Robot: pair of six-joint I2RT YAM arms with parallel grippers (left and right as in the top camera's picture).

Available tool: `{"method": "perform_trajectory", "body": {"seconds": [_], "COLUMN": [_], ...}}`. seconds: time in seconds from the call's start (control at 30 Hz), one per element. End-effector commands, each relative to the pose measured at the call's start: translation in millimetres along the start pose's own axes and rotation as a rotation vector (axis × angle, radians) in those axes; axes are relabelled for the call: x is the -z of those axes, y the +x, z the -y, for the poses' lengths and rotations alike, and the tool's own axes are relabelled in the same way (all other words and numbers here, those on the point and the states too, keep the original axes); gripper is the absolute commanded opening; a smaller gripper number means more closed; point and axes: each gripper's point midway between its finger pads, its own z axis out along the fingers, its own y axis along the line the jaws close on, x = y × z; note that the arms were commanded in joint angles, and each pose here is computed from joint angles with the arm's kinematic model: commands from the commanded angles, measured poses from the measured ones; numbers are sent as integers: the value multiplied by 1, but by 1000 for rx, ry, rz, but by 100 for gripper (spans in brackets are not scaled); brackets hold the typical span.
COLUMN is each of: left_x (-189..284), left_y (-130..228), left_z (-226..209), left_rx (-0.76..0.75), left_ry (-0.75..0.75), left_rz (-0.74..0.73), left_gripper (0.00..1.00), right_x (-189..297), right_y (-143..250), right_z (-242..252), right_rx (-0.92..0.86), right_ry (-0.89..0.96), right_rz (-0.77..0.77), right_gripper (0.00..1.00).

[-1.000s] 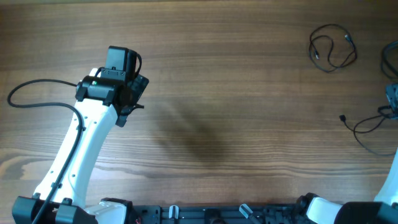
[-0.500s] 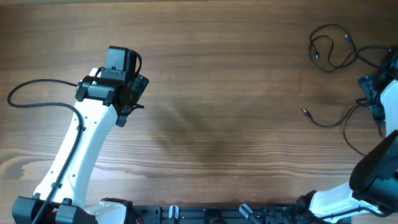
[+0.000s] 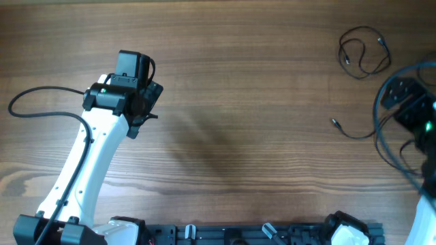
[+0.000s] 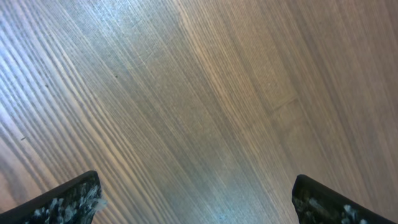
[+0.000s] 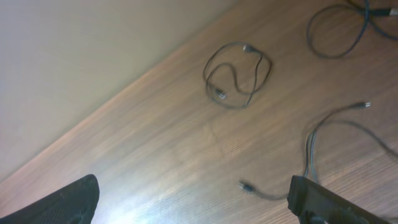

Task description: Untangle cables

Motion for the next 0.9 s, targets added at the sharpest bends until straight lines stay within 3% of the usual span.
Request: {"method": "perform_trajectory", "body": {"seconds": [0.0, 0.2, 0.33, 0.43, 0.5, 0.6, 0.73, 0.87], "left_x": [3, 3, 3, 3, 3, 3, 3, 3], "left_y": [-5, -5, -5, -5, -5, -5, -5, -5], "left_z": [0, 0, 0, 0, 0, 0, 0, 0], "left_rx": [20, 21, 21, 21, 21, 21, 21, 21], "left_ry": [5, 5, 5, 5, 5, 5, 5, 5], "left_rz": [21, 22, 22, 22, 22, 21, 21, 21], "left_gripper": [100, 100, 100, 100, 100, 100, 100, 100], "right_x": [37, 57, 55, 52, 50, 49, 36, 31], "right_y": [15, 53, 51, 55, 60, 58, 76, 95], "right_z": [-22, -21, 10, -1, -20, -61, -101, -94], "right_rx": [50, 19, 59, 77, 193, 353, 473, 498], "right_ry": [-100, -98, 80, 24, -58, -237, -519, -638], "right_rz": [27, -59, -45, -67, -74, 22, 282, 561], "right_gripper": [100, 100, 100, 100, 100, 100, 100, 100]}}
